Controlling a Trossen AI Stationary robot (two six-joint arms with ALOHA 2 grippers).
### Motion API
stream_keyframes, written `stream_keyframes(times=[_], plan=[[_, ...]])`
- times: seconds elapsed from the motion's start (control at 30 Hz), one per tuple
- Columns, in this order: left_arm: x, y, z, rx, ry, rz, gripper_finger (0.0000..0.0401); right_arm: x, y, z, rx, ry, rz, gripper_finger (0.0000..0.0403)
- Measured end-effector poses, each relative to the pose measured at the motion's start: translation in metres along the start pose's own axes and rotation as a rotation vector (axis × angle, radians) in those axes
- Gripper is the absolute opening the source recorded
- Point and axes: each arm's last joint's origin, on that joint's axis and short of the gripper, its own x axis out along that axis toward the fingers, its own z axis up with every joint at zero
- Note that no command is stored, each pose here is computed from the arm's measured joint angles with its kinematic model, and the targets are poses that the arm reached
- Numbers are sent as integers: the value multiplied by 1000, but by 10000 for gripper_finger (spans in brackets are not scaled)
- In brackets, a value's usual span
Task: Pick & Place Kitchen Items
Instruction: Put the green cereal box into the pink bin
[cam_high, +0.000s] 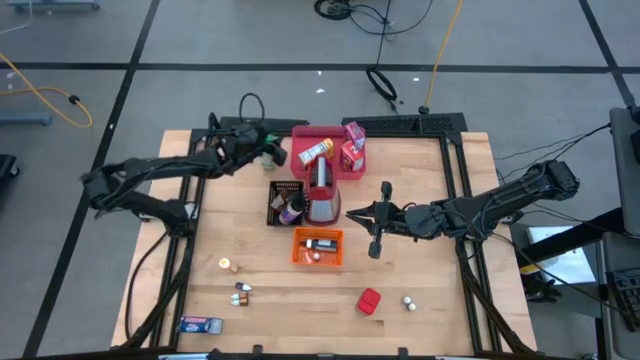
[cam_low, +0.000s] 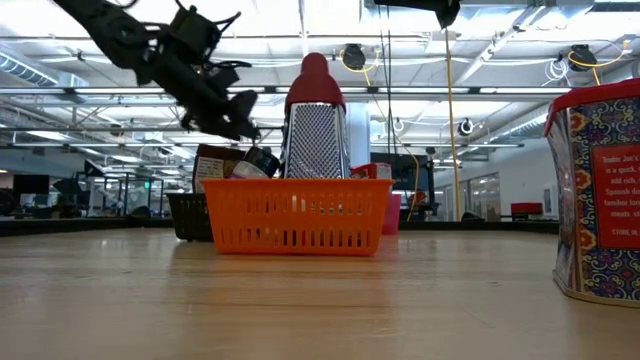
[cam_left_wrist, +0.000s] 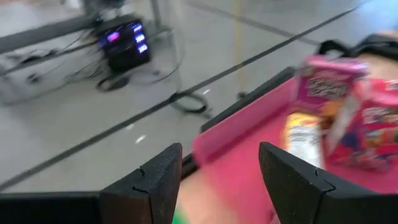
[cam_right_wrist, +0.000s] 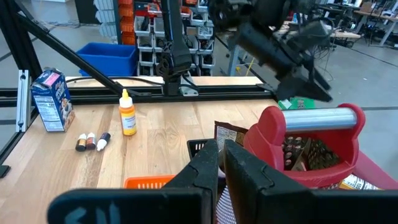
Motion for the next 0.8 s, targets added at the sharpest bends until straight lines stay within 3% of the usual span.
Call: stream_keyframes(times=[0.1,0.33,0.8], plan=[[-13,7,0,-24,52,68,216,0,0,0,0,0,0,18],[-25,12,-7,-94,156,96,216,0,0,0,1,-2,-1,18],[-26,11,-13,-159,223,56,216,0,0,0,2,-4,-2,18]])
